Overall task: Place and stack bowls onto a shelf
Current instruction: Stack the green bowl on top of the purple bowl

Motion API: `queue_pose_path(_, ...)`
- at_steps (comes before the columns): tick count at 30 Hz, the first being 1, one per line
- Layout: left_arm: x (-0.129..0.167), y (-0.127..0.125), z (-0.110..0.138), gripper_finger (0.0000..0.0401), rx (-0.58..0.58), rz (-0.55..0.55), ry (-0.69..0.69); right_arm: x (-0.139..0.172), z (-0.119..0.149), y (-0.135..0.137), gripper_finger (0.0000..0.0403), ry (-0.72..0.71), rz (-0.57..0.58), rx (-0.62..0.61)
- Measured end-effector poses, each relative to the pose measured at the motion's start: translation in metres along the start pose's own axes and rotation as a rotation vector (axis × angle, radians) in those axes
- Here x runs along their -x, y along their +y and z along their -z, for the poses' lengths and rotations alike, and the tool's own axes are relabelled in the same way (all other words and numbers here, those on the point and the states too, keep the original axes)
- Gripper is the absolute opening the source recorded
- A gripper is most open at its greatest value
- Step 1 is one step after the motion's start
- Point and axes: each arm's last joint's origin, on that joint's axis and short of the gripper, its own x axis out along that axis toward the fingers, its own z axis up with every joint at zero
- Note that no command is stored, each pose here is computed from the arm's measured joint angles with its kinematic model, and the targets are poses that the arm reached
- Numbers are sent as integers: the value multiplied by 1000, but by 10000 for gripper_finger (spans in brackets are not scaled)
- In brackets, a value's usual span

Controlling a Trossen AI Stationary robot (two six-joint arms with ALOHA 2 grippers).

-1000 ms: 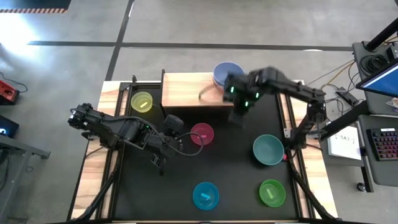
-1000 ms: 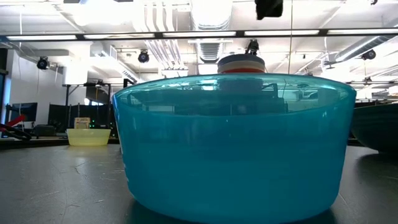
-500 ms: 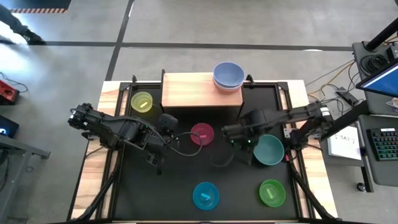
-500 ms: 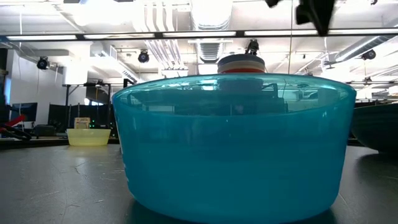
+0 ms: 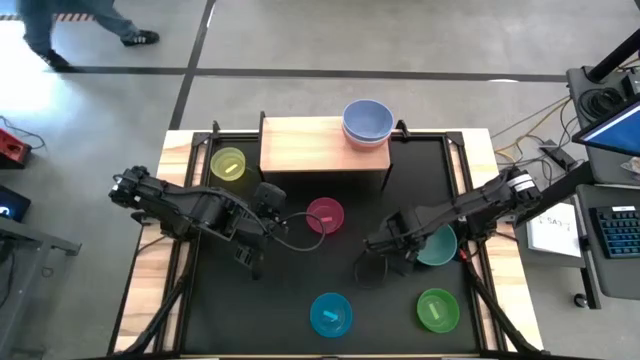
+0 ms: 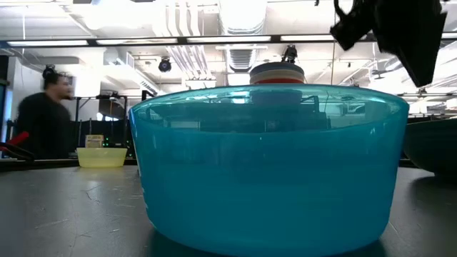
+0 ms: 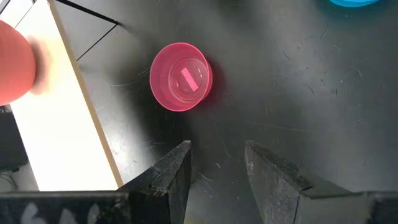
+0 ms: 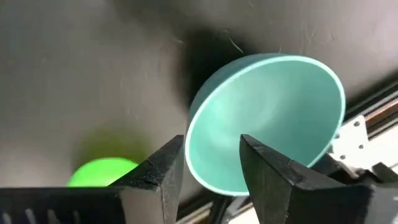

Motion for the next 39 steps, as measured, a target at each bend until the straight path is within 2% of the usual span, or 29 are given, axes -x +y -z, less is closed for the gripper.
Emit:
queue_pose_path(3,0,0,0,134,0,0,0,-11,-1,0,145,5,7,-43)
queue_pose_path(10,0,0,0,134,-1,0,1,-33,-2,-1,146,30,16,-60)
queue_pose_path(14,0,0,0,134,-2,0,3,-42,-5,3,146,14,-41,-61)
queue_pose_path(21,0,0,0,134,-2,0,2,-65,-1,-5,146,60,19,-73)
queue_pose_path(27,-1,0,0,134,-2,0,2,-82,0,-8,142,66,23,-70)
queue_pose_path(32,-7,-2,-4,134,53,4,4,-83,0,-7,109,69,15,-48)
queue_pose_path(36,-17,-5,-11,134,143,9,29,-81,0,-6,56,88,-16,11)
queue_pose_path(39,-26,-8,-15,134,134,15,53,-73,-1,-1,17,117,-81,67)
